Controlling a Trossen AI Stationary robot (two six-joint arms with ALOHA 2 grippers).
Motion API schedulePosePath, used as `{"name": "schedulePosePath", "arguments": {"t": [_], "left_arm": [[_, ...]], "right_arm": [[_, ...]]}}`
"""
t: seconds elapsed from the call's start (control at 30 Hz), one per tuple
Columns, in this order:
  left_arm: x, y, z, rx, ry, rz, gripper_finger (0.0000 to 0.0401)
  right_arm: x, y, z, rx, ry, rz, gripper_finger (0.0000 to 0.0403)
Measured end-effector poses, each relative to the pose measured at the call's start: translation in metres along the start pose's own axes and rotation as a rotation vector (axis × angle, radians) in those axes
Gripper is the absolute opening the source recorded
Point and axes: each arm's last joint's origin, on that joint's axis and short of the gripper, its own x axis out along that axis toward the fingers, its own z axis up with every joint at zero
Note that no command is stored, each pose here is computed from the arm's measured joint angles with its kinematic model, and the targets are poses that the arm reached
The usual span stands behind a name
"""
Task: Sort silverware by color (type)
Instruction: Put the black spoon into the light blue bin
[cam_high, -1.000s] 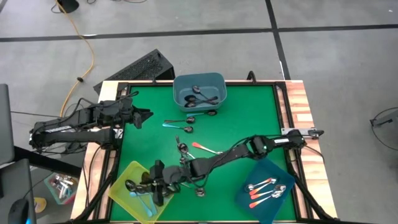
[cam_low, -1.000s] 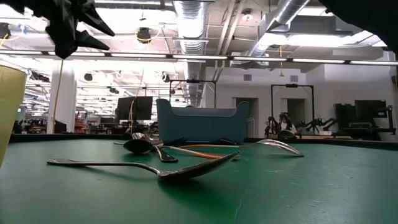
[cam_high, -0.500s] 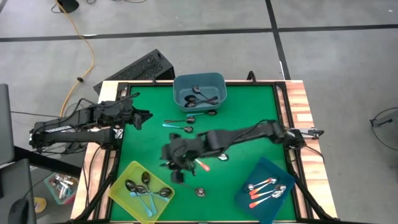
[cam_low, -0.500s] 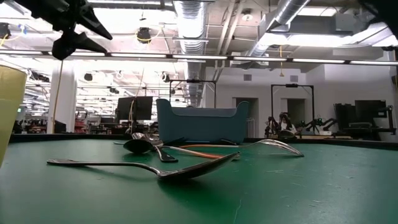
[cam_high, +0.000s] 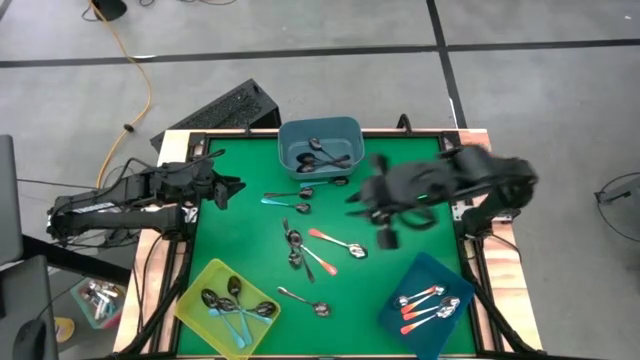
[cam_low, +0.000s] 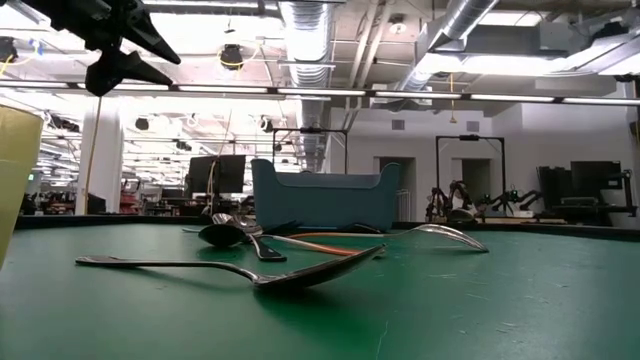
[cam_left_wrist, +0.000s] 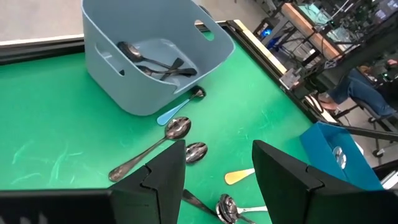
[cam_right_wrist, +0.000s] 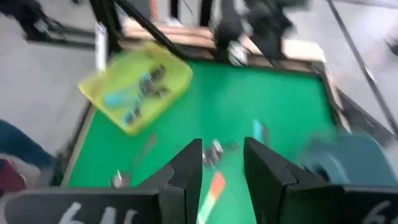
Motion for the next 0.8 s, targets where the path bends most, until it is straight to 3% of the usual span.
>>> {"name": "schedulePosePath", "arguments": {"t": [0.23,0.33,0.53,0.8], "left_arm": [[0.0,-0.004,0.005,0.064,-0.049,-0.037,0.017],[0.0,-0.007,0.008,0.099,-0.091,-0.06,0.017],[0.001,-0.013,0.015,0.13,-0.154,-0.102,0.017],[0.015,-0.02,0.018,0.198,-0.169,-0.103,0.017]], "right_arm": [[-0.057,-0.012,-0.02,0.024,-0.041,-0.143,0.0128],[-0.067,-0.016,-0.03,0.026,-0.061,-0.194,0.0128],[-0.051,-0.02,-0.059,0.056,-0.064,-0.25,0.0127],[-0.011,-0.027,-0.114,0.204,-0.209,-0.276,0.0127]]}}
